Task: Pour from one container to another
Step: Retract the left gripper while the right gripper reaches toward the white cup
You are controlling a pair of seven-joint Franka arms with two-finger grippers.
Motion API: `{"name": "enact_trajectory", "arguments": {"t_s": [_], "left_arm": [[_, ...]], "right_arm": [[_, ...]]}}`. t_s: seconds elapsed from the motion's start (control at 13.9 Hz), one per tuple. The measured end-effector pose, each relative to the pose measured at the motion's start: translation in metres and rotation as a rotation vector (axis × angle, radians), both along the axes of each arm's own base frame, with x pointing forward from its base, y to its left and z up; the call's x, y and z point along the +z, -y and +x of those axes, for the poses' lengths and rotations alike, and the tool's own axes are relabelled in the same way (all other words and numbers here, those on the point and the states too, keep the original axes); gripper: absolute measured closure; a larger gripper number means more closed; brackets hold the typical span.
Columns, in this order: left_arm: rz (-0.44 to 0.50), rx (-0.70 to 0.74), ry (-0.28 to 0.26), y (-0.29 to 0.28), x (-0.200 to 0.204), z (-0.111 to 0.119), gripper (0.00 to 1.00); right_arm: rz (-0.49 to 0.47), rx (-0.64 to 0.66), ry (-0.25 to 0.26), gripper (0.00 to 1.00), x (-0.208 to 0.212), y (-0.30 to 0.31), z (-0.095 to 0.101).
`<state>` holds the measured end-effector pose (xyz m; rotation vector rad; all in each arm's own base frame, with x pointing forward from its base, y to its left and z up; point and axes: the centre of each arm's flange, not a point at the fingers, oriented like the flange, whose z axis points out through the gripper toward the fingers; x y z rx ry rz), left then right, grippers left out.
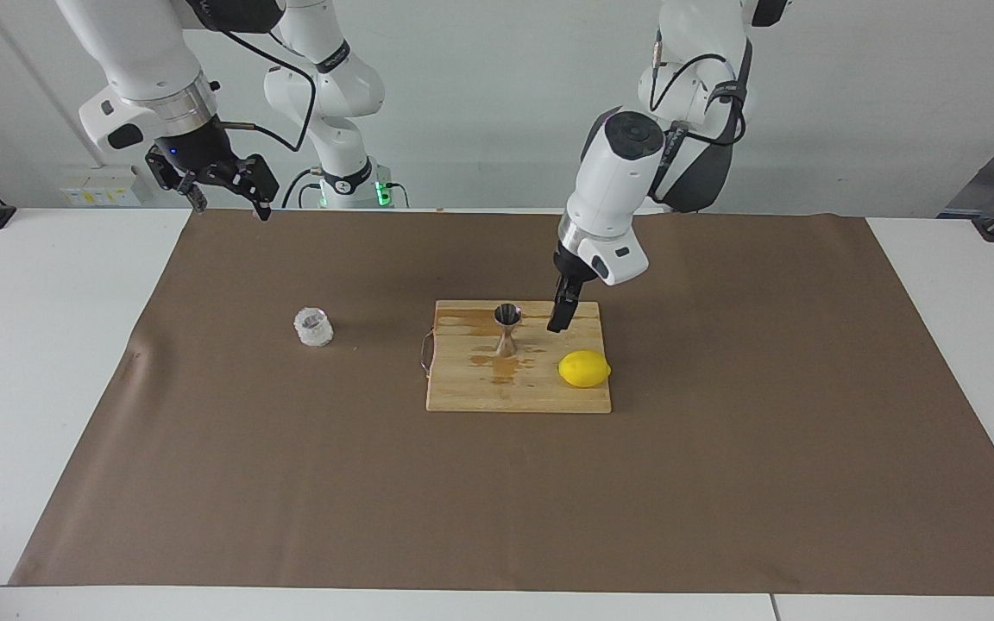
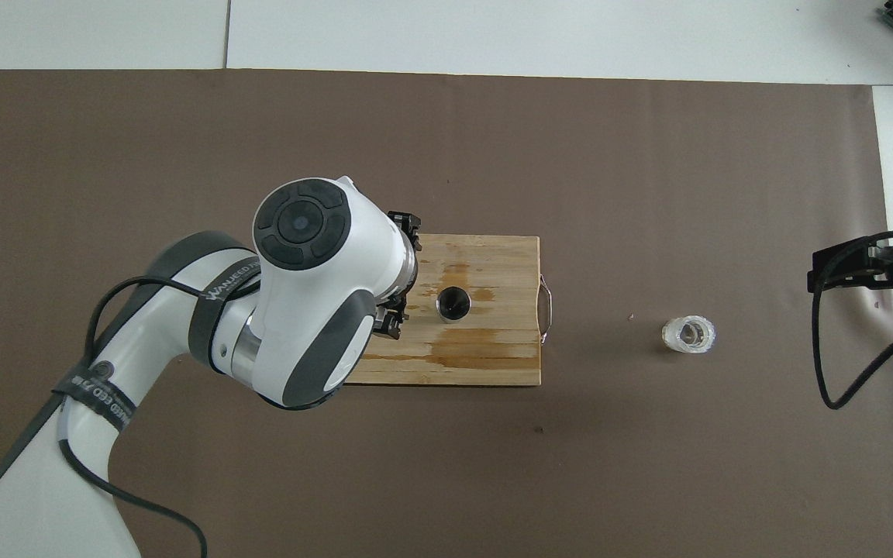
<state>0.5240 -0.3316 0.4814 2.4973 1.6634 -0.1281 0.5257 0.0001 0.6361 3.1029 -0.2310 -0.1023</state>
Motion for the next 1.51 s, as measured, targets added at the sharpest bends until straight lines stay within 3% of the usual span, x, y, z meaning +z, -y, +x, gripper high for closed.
{"name": "enact_trajectory", "arguments": {"t_s": [0.29,0.57,1.0,1.29,1.51], "left_arm": [[0.011,-0.194,0.029,-0.067,0.036,0.013,0.0],[0.019,-0.51,0.065,-0.131,0.065,0.016,0.0],[0.021,-1.005,0.074,-0.211,0.063,0.025,0.0],[0.089,-1.238,0.085,-0.231,0.071,0.025,0.0],[0.099,-1.287,0.099,-0.266,0.092,0.019,0.0]], "right_arm": [[0.0,-0.011,-0.002,0.0,0.0,0.006,0.0],[0.006,0.047,-0.032,0.0,-0.003,0.007,-0.004],[0.023,0.488,0.029,0.0,-0.044,0.006,-0.002],[0.047,0.805,-0.001,0.0,-0.075,0.005,-0.01],[0.07,1.004,-0.027,0.0,-0.105,0.006,-0.013]]}}
